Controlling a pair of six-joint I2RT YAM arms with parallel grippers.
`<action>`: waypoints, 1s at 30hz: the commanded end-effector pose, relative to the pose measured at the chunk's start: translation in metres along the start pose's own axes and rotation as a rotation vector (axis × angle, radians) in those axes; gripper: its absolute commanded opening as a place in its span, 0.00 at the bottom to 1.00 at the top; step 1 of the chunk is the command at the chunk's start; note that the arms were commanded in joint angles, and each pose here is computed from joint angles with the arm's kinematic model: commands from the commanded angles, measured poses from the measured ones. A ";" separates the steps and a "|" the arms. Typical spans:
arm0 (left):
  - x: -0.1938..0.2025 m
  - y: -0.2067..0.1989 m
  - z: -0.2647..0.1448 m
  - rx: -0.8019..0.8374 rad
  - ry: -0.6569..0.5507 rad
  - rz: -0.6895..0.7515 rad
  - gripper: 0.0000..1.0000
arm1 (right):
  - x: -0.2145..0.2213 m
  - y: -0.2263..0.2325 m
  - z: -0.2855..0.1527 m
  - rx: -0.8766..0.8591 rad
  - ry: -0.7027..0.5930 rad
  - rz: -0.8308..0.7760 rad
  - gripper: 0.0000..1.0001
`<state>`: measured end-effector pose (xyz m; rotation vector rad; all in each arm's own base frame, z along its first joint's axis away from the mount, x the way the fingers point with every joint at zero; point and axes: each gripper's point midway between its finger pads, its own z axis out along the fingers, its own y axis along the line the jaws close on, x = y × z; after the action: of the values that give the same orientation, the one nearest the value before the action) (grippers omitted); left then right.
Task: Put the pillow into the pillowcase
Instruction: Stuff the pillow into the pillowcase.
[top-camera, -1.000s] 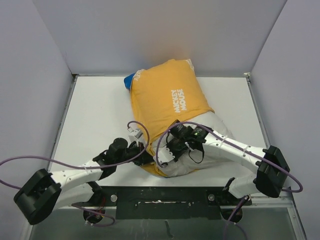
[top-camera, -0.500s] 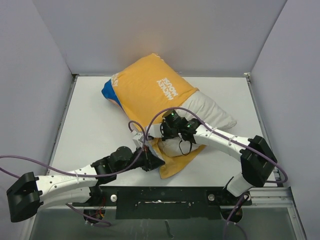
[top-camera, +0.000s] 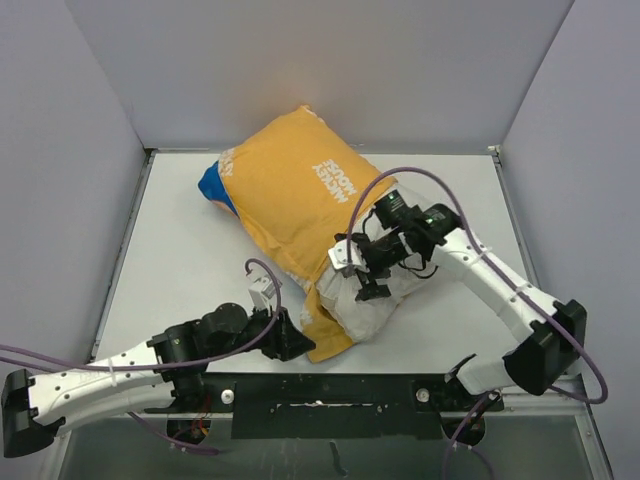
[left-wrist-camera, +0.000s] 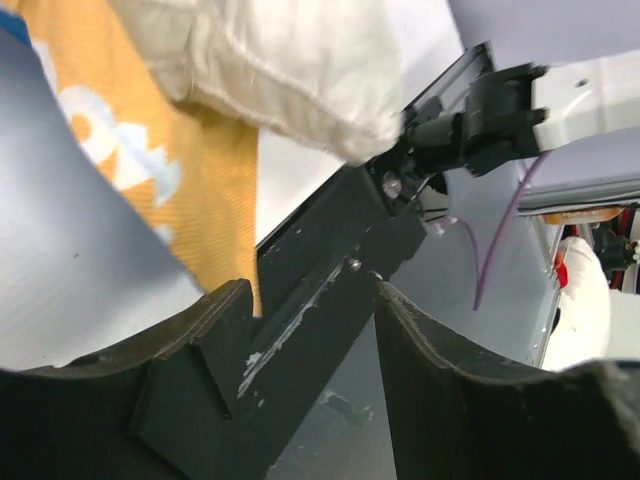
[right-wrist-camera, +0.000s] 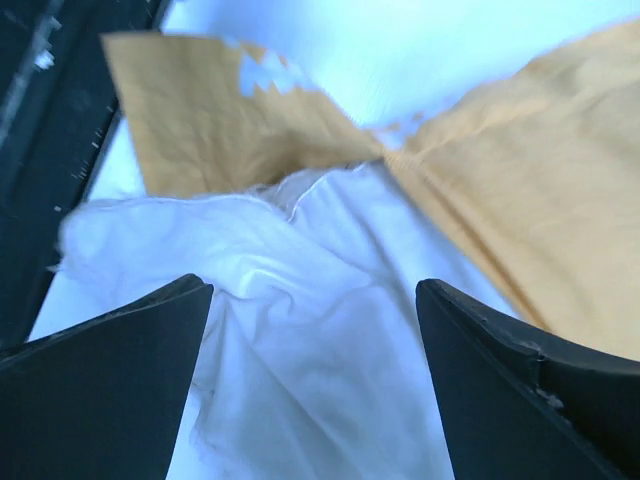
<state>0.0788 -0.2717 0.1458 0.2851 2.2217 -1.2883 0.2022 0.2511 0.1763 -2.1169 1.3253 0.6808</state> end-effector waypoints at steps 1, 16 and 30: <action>-0.033 -0.029 -0.034 -0.004 -0.045 0.120 0.52 | -0.074 0.054 -0.061 -0.099 -0.221 -0.070 0.88; -0.217 -0.083 0.042 -0.344 -0.213 0.859 0.57 | 0.078 -0.081 -0.190 0.815 -0.402 0.702 0.96; -0.309 -0.076 0.139 -0.450 -0.250 0.962 0.57 | 0.124 -0.079 -0.119 0.712 -0.371 0.835 0.17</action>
<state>0.3367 -0.3885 0.2889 0.8331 1.8119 -0.3139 0.3328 0.1157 0.1986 -0.7867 1.8609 0.7271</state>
